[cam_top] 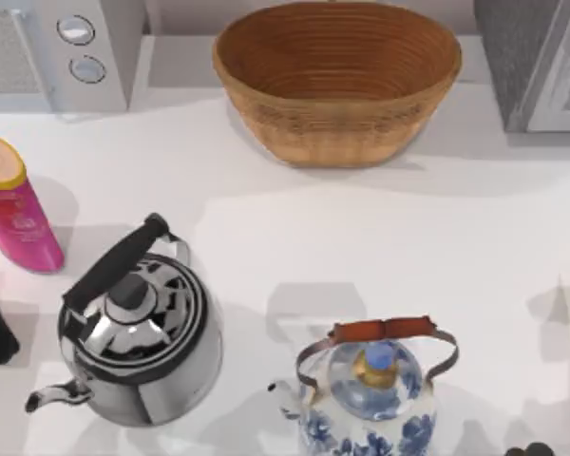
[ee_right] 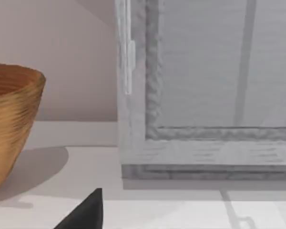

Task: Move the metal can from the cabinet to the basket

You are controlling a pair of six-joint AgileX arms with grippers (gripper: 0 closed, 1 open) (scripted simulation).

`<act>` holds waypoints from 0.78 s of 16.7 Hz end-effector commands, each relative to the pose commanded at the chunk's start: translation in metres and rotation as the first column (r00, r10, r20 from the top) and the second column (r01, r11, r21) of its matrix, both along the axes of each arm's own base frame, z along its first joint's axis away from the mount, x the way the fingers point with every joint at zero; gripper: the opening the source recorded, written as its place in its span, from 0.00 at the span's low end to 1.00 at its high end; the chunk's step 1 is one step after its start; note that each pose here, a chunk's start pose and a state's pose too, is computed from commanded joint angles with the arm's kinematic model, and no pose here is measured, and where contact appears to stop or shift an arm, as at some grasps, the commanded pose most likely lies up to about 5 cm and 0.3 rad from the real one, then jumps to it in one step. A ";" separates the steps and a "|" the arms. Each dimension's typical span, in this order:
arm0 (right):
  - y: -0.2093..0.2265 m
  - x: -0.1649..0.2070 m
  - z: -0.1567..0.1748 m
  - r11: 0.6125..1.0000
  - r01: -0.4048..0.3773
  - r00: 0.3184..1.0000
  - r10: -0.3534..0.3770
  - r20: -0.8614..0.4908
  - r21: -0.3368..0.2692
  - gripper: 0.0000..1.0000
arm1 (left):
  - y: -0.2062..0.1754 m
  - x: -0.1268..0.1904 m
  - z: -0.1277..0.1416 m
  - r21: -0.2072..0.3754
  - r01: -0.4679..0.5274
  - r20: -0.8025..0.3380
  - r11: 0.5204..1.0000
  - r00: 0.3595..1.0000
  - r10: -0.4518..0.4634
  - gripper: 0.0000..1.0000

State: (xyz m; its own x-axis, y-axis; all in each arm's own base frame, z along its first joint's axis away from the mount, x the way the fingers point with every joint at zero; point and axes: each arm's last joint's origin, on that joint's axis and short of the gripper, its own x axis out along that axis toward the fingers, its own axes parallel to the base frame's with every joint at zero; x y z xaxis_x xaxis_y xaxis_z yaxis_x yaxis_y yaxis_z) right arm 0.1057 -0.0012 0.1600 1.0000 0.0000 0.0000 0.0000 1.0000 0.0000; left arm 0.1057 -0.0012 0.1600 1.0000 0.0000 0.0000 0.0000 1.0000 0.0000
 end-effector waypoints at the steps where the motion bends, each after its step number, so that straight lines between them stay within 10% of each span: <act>1: 0.000 0.000 0.000 1.000 0.000 1.000 0.000 0.000 0.000 1.00 | 0.000 0.000 0.000 0.000 0.000 0.000 1.000 1.000 0.000 1.00; 6: 0.001 0.000 0.025 1.000 0.006 1.000 -0.006 -0.015 0.000 1.00 | 0.000 0.000 0.000 0.000 0.000 0.000 1.000 1.000 0.000 1.00; 13: 0.007 0.018 0.154 1.000 0.008 1.000 -0.008 -0.010 0.001 1.00 | 0.000 0.000 0.000 0.000 0.000 0.000 1.000 1.000 0.000 1.00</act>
